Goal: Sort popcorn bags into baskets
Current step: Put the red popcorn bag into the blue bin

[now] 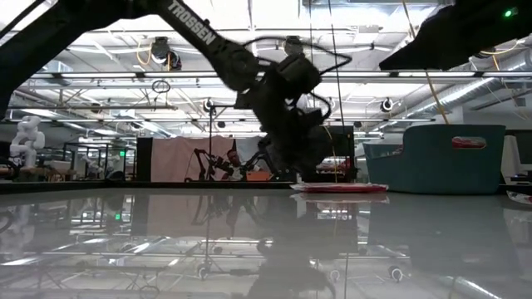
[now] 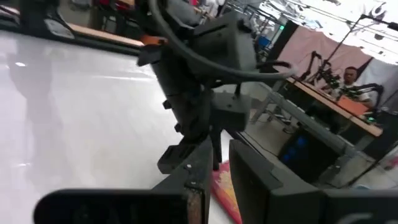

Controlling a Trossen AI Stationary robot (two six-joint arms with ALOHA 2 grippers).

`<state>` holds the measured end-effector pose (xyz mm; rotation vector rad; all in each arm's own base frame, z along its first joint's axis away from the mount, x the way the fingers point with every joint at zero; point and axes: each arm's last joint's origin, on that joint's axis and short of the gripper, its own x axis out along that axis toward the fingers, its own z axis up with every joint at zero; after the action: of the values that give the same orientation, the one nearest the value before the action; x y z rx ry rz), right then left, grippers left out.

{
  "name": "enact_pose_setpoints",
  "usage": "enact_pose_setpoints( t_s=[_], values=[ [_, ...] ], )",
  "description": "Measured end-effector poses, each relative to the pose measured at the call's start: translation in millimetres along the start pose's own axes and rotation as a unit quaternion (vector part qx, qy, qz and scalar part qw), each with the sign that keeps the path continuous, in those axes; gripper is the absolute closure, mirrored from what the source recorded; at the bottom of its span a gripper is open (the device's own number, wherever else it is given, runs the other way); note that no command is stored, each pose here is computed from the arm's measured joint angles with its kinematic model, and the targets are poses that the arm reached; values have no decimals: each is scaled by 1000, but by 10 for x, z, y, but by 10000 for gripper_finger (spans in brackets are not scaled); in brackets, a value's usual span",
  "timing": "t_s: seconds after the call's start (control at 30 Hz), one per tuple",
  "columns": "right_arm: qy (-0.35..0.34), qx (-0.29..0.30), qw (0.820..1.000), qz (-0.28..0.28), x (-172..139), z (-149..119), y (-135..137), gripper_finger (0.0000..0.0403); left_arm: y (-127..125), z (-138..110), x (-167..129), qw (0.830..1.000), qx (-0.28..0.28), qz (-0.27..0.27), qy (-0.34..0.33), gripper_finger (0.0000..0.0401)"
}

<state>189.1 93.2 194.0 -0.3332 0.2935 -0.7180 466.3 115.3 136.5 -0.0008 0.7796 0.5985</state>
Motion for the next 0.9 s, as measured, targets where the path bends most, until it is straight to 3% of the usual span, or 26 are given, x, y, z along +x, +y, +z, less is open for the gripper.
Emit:
enact_pose_setpoints(
  t_s=[0.1, 0.3, 0.47, 0.9],
  values=[
    [-3, 6, 1000, 3, -18, 14, -5, 353, 8, 155, -86, 999, -17, -29, 35, 356],
    [-4, 10, 1000, 3, -17, 21, -7, 353, 138, 338, -52, 997, -79, -15, 19, 395],
    [-6, 17, 1000, 5, -17, 33, -5, 353, 237, 246, 105, 991, -129, 11, 34, 397],
    [-4, 12, 1000, 16, -17, 32, 2, 353, 61, 199, 84, 987, -153, 30, 32, 397]
  ],
)
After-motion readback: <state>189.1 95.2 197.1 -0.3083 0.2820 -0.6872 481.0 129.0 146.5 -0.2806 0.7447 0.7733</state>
